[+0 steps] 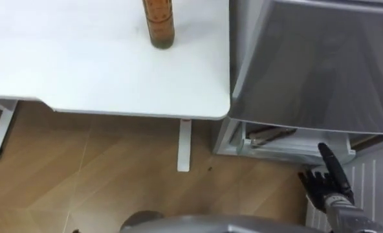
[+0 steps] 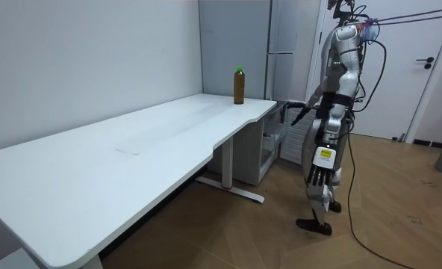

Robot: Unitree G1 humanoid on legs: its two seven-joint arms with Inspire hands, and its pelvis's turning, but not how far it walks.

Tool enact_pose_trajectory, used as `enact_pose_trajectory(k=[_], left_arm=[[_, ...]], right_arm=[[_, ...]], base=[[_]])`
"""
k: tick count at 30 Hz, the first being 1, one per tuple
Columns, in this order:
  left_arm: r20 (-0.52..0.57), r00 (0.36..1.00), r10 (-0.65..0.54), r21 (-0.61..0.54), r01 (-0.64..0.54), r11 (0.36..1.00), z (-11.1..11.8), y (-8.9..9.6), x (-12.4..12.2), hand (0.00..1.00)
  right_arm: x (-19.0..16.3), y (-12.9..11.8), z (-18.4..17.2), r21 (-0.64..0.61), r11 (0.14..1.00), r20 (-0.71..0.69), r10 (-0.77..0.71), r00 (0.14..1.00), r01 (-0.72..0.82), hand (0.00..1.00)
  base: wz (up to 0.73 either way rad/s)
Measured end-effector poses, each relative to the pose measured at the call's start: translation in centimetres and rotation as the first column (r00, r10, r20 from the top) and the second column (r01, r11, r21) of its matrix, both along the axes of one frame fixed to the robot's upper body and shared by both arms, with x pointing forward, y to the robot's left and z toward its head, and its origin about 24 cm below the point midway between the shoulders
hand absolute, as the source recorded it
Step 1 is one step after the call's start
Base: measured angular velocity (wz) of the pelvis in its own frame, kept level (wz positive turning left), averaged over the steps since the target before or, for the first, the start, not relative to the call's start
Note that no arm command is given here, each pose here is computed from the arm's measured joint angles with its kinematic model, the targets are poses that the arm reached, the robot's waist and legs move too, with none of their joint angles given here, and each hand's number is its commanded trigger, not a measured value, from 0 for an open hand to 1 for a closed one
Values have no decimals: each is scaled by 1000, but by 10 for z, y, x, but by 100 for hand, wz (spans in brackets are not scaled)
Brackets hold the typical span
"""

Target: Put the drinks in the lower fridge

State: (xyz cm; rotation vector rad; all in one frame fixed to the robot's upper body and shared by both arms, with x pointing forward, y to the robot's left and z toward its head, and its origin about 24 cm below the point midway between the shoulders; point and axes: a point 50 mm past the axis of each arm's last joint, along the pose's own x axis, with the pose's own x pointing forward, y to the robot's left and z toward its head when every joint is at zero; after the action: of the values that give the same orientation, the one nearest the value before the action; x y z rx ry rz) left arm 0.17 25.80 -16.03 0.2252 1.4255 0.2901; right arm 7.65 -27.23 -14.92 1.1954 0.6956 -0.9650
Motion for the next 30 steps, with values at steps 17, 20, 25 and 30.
enact_pose_trajectory(k=[17, 20, 25, 30], left_arm=[[-63, 994, 90, -13, -91, 996, -4, -8, -23, 0], [-64, 993, 99, -6, -100, 995, -3, -7, -23, 0], [-67, 992, 105, -7, -106, 994, -4, -7, -18, 0], [-61, 992, 110, -7, -111, 994, -4, -6, -13, 0]], right_arm=[[-67, 25, -18, 88, 928, -281, 371, 885, -361, 0], [-82, 26, -19, 132, 829, -390, 548, 740, -544, 0], [-85, 26, -19, 164, 721, -453, 661, 598, -673, 0], [-78, 24, -19, 164, 673, -475, 694, 540, -721, 0]], base=[[1], [0], [-1], [0]])
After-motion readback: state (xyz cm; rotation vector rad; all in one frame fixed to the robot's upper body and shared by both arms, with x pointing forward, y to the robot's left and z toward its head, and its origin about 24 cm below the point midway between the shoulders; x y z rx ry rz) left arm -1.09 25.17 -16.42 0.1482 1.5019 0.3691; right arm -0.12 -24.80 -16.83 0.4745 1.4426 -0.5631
